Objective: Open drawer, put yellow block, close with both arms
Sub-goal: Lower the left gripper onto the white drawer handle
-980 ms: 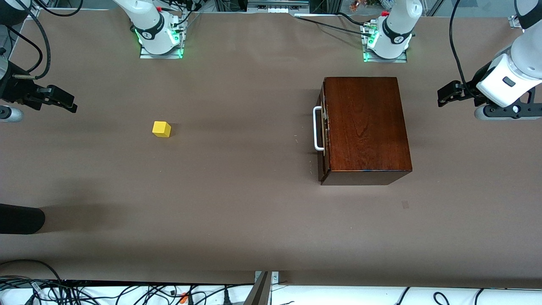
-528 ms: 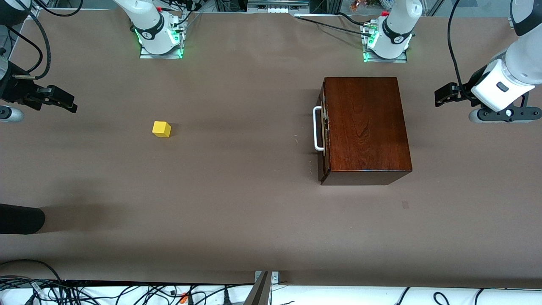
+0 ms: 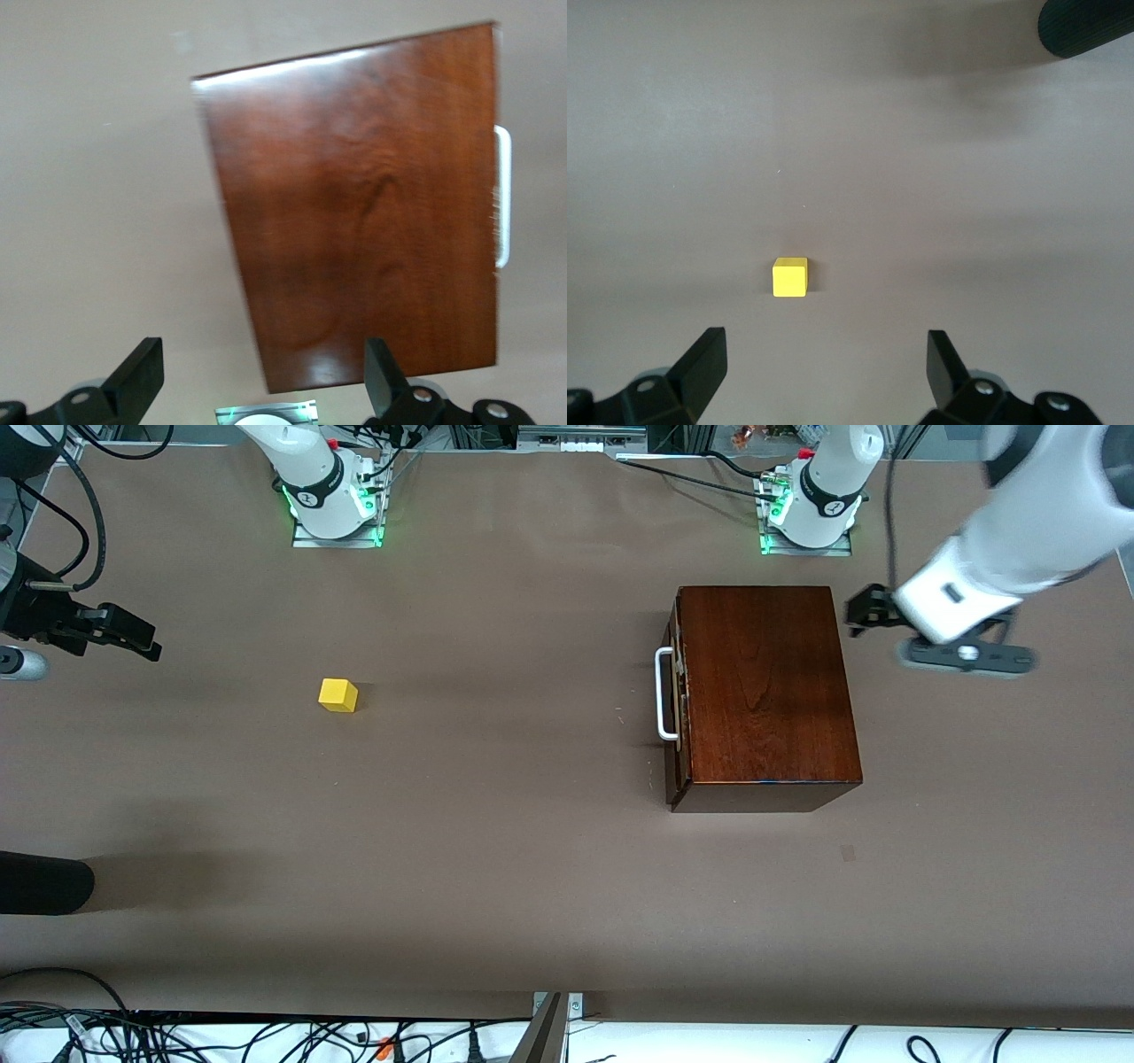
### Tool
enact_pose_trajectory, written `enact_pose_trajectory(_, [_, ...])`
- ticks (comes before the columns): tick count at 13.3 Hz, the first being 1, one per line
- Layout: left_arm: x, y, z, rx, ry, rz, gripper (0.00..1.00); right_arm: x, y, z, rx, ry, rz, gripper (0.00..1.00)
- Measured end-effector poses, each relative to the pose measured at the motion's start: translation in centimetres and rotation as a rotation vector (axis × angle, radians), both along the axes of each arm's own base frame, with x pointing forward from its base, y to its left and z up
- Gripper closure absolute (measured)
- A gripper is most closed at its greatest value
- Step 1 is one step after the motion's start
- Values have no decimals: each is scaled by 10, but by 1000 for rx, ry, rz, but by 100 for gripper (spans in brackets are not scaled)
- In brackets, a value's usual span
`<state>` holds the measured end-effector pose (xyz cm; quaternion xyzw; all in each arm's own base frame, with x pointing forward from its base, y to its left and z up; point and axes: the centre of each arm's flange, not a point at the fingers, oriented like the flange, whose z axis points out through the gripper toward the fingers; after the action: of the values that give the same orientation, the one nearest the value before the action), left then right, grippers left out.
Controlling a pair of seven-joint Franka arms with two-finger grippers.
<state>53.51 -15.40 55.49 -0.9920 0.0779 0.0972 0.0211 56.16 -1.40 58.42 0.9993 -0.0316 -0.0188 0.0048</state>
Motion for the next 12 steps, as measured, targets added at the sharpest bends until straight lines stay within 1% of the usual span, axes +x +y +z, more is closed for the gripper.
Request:
enact_pose_trajectory(3, [-7, -75, -26, -3, 8, -17, 0, 0, 0, 1, 0, -3, 0, 0])
enact_pose_trajectory(6, [-22, -153, -53, -35, -11, -42, 0, 0, 0, 3, 0, -5, 1, 0])
enact_pose_trajectory(8, [-31, -194, -75, -41, -28, -42, 0, 0, 1, 3, 0, -4, 2, 0])
enact_pose_trajectory(10, [-38, -225, -100, 5, -64, -47, 0, 0, 1, 3, 0, -4, 3, 0])
enact_pose_trajectory(12, [-49, -253, -128, 58, -84, -54, 0, 0, 2, 3, 0, -4, 4, 0])
